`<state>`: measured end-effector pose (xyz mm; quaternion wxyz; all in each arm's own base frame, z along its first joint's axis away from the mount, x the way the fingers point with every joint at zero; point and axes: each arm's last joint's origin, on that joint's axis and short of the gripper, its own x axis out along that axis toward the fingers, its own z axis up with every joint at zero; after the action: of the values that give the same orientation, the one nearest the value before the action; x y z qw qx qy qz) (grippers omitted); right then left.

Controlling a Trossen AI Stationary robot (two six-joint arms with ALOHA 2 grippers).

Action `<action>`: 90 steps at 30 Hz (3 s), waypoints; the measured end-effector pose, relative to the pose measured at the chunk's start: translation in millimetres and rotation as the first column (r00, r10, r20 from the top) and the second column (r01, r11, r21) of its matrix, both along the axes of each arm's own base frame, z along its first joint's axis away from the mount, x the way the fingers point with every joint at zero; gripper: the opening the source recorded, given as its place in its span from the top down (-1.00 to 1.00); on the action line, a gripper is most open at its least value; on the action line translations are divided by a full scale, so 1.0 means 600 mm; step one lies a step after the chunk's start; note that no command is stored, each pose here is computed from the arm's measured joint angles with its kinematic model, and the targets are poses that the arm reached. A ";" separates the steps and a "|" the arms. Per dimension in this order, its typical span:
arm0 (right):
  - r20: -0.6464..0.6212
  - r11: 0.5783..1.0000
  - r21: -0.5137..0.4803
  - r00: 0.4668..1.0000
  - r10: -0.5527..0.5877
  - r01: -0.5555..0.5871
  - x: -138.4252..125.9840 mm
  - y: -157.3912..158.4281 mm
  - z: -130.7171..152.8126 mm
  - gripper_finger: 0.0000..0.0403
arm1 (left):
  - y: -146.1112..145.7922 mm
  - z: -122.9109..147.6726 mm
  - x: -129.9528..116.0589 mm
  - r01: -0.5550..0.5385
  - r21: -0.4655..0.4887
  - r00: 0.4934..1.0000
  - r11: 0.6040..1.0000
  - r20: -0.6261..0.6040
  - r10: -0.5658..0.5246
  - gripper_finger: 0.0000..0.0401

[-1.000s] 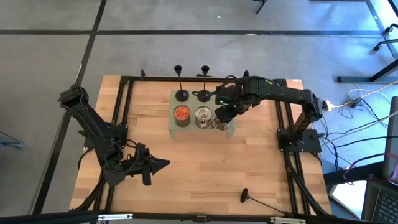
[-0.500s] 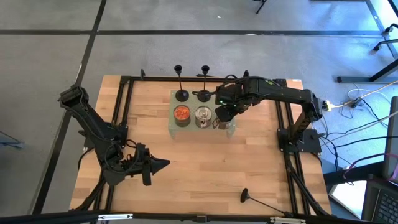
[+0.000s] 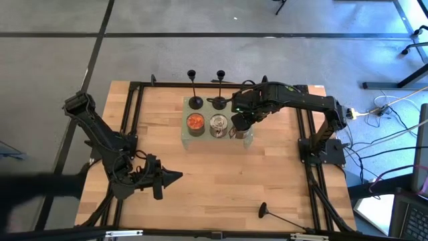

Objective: Pick & Place candle stick holders
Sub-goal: Put the brown scented candle on the shelf aligned with the other brown scented candle

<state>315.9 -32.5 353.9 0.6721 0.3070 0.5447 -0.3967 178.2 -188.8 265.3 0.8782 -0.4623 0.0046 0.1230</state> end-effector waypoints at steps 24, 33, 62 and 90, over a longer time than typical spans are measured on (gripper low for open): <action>-0.003 0.999 -0.034 1.000 -0.004 0.004 0.000 -0.002 0.000 0.67 | 0.000 0.000 0.000 0.000 0.000 1.000 1.000 0.000 0.000 0.99; -0.004 0.999 -0.043 1.000 -0.005 0.004 0.000 -0.002 0.000 0.67 | 0.000 0.000 0.000 0.009 0.000 1.000 1.000 -0.003 -0.009 0.99; -0.009 0.999 -0.020 0.999 0.034 -0.034 0.000 -0.001 0.000 0.85 | -0.001 0.000 0.000 0.035 0.020 0.999 0.999 -0.013 -0.035 0.99; -0.080 0.958 -0.066 0.958 0.274 -0.279 0.000 -0.003 0.001 1.00 | -0.002 -0.001 0.000 0.041 0.021 0.999 0.999 -0.016 -0.041 0.99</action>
<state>315.7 -34.3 354.3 0.7127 0.1875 0.5899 -0.3300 178.3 -189.9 264.8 0.8853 -0.4517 0.0195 0.1085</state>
